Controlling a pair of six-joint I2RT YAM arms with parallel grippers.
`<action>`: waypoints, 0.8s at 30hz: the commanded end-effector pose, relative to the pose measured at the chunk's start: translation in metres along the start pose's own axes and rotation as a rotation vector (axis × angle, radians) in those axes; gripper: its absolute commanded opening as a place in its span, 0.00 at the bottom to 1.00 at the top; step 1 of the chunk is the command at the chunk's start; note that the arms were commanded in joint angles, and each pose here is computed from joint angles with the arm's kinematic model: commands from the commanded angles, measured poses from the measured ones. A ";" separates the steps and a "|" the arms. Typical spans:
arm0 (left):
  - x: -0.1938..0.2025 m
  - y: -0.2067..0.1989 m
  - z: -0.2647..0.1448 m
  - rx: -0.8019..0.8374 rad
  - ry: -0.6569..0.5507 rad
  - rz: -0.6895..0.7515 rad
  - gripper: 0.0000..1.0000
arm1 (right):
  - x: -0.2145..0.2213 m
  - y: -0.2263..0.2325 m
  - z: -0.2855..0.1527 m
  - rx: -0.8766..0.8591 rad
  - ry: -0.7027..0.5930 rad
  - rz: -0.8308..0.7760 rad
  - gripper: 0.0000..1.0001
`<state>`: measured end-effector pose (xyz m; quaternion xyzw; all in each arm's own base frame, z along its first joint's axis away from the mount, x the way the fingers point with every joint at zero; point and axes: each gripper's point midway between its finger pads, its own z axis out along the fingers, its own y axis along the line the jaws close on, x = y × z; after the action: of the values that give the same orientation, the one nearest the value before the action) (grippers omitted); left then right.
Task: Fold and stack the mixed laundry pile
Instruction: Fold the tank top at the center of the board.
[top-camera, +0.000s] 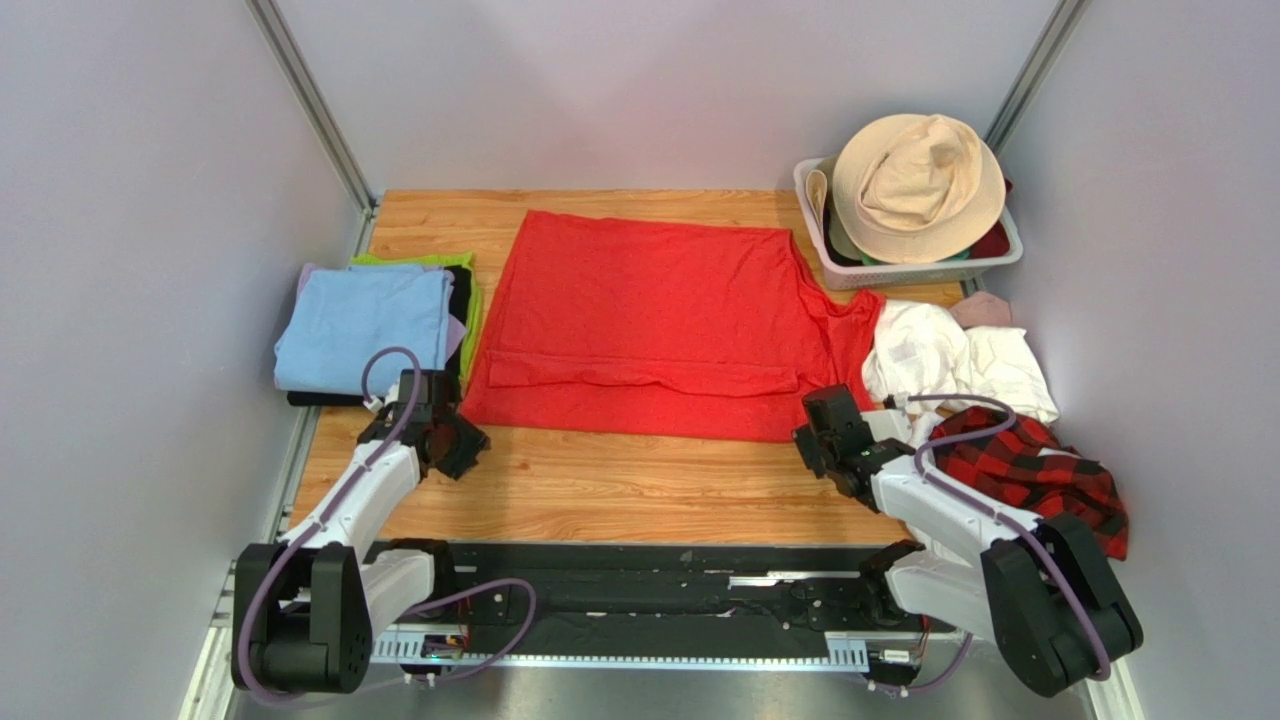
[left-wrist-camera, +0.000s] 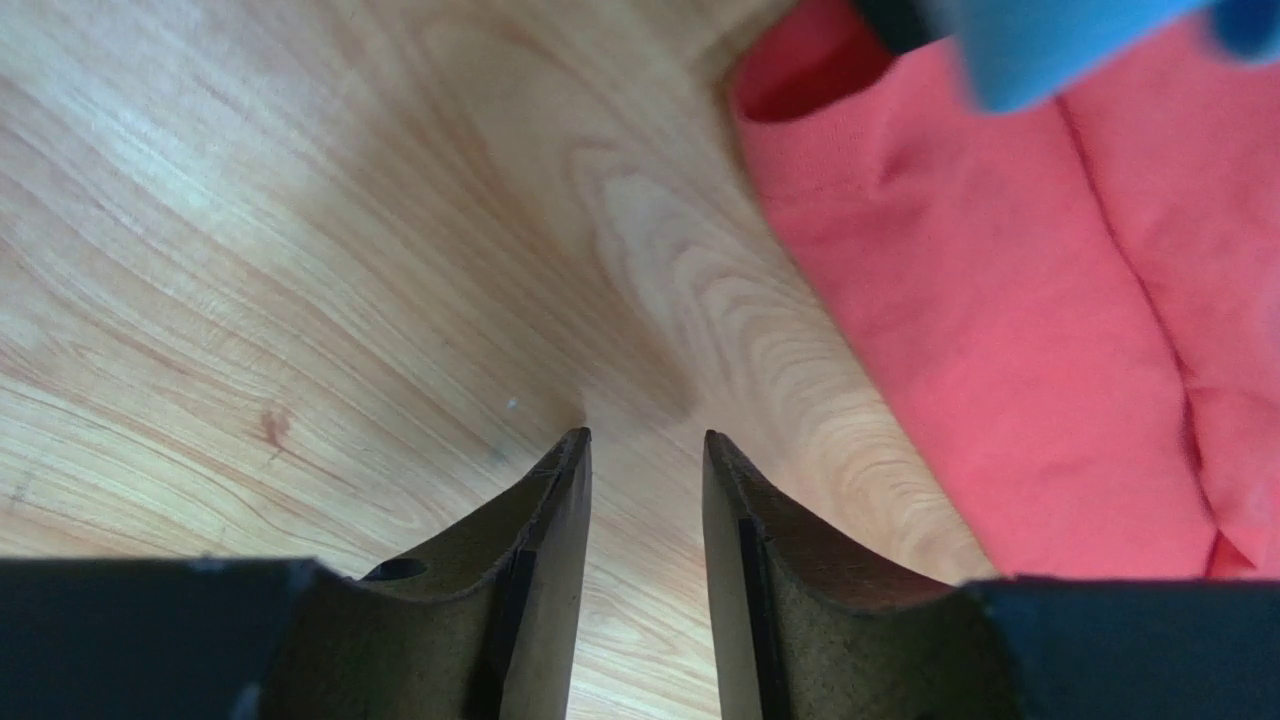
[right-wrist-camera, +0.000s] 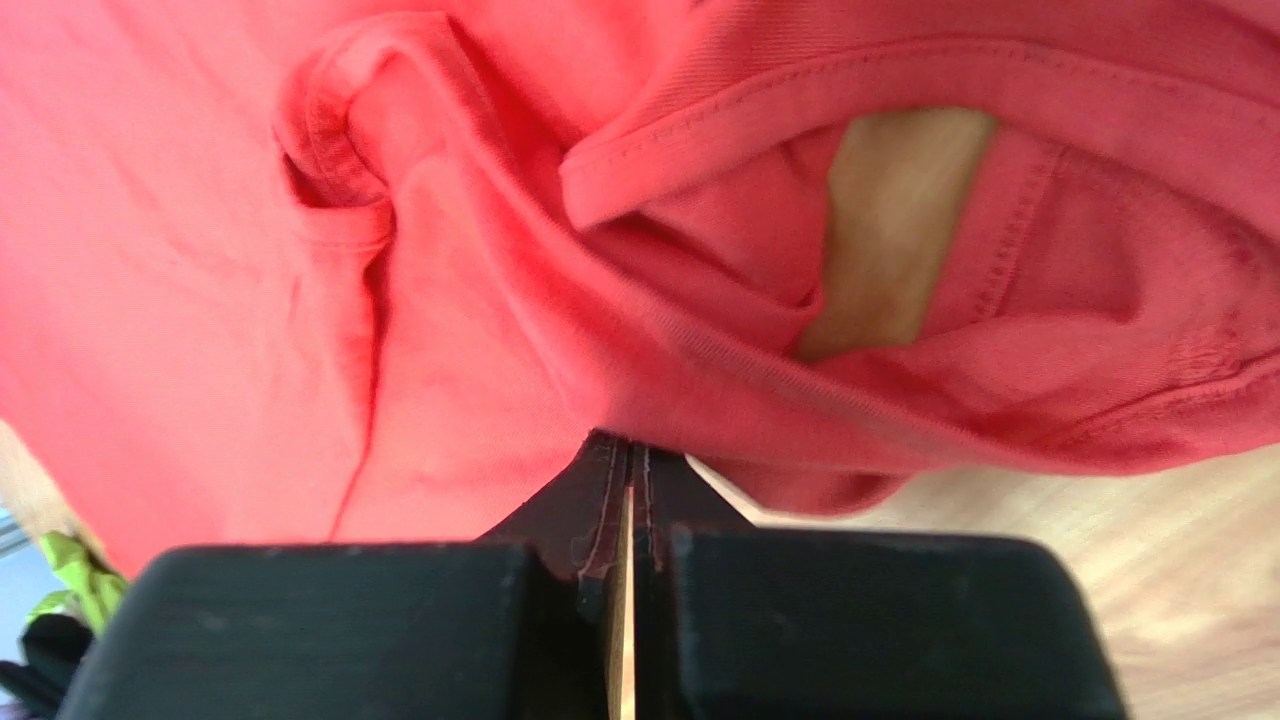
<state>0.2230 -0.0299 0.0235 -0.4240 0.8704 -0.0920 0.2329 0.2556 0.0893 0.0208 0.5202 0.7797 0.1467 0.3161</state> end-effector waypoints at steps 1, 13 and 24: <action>-0.009 -0.020 0.006 0.075 -0.027 -0.053 0.44 | -0.001 -0.020 -0.001 0.037 -0.011 -0.021 0.00; -0.024 -0.034 0.009 0.102 -0.069 -0.087 0.50 | -0.001 -0.016 -0.006 0.012 0.000 -0.047 0.00; -0.031 -0.038 0.028 0.044 -0.058 -0.099 0.45 | 0.002 -0.013 -0.007 -0.004 0.018 -0.043 0.00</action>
<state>0.2715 -0.0363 0.0238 -0.4501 0.8439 -0.1300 0.2613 0.2438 0.0895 0.0205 0.5053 0.7910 0.1524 0.3094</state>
